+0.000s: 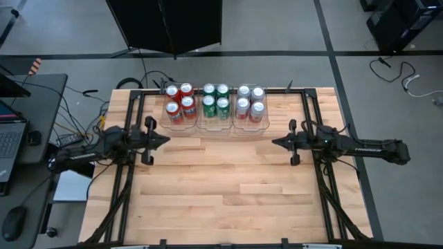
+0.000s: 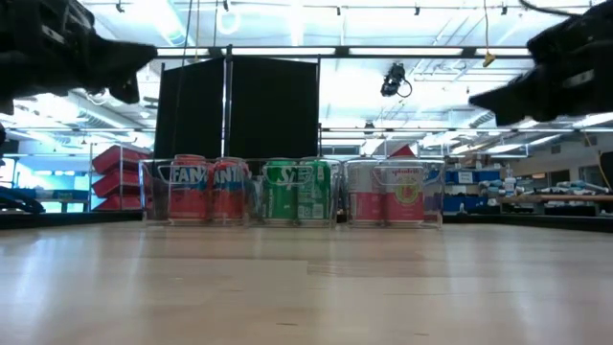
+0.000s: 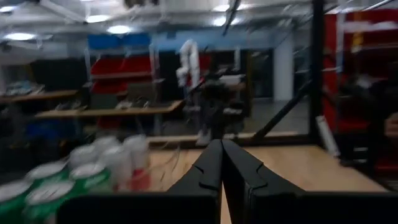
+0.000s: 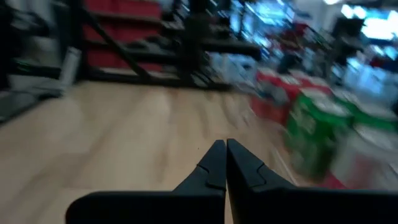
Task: Sort soda cans
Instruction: Return to Home Position
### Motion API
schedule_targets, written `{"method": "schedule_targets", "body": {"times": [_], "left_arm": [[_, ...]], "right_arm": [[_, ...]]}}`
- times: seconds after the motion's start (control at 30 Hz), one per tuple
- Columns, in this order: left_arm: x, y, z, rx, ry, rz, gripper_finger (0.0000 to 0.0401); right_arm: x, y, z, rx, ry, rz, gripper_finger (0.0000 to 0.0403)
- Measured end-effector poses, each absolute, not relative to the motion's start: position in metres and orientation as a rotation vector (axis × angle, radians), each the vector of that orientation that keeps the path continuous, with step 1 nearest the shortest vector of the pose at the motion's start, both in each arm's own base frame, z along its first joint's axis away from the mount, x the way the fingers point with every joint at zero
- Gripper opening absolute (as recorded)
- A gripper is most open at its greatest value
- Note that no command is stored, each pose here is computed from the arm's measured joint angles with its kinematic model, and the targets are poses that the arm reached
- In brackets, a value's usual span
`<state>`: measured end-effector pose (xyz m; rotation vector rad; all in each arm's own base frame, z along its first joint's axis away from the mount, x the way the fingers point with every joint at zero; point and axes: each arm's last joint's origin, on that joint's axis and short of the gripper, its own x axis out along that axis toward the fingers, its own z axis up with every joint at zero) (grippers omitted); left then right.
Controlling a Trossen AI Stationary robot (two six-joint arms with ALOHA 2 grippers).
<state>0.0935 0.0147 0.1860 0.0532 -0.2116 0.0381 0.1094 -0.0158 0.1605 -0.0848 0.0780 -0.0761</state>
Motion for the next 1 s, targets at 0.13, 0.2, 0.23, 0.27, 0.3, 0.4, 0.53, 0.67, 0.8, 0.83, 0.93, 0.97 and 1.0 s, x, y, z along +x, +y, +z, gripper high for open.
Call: {"method": "schedule_targets", "body": {"times": [0.13, 0.2, 0.23, 0.27, 0.3, 0.4, 0.53, 0.67, 0.8, 0.83, 0.93, 0.97, 1.0], "left_arm": [[0.094, 0.01, 0.188, 0.067, -0.233, -0.017, 0.0004], [0.094, 0.008, 0.189, 0.081, -0.241, -0.024, 0.0003], [0.094, 0.008, 0.19, 0.082, -0.252, -0.013, 0.0004], [0.093, 0.008, 0.19, 0.081, -0.257, 0.0, 0.0004], [0.093, 0.008, 0.19, 0.08, -0.258, 0.017, 0.0004], [0.094, 0.009, 0.19, 0.078, -0.255, 0.043, 0.0004], [0.094, 0.009, 0.189, 0.076, -0.244, 0.049, 0.0006], [0.095, 0.009, 0.184, 0.063, -0.196, 0.047, 0.0007], [0.096, 0.009, 0.18, 0.015, -0.157, 0.043, 0.0007], [0.096, 0.009, 0.18, 0.013, -0.155, 0.043, 0.0007], [0.096, 0.009, 0.18, 0.037, -0.155, 0.045, 0.0007], [0.095, 0.01, 0.181, 0.047, -0.159, 0.05, 0.0007], [0.095, 0.01, 0.181, 0.055, -0.164, 0.063, 0.0007]], "right_arm": [[0.108, -0.013, 0.167, -0.12, 0.002, 0.011, 0.0], [0.106, -0.013, 0.168, -0.134, -0.011, -0.004, 0.0], [0.106, -0.014, 0.169, -0.143, -0.019, -0.024, 0.0], [0.105, -0.014, 0.17, -0.154, -0.022, -0.053, 0.0], [0.105, -0.015, 0.17, -0.161, -0.02, -0.087, 0.0], [0.105, -0.018, 0.169, -0.171, -0.011, -0.145, 0.0], [0.104, -0.019, 0.169, -0.135, -0.008, -0.187, 0.0], [0.104, -0.019, 0.163, -0.129, 0.056, -0.186, 0.0], [0.105, -0.02, 0.158, 0.038, 0.09, -0.2, 0.0], [0.105, -0.02, 0.159, 0.06, 0.078, -0.213, 0.0], [0.105, -0.02, 0.16, 0.053, 0.077, -0.217, 0.0], [0.105, -0.02, 0.159, 0.046, 0.079, -0.217, 0.0], [0.105, -0.02, 0.159, 0.035, 0.079, -0.217, 0.0]]}}
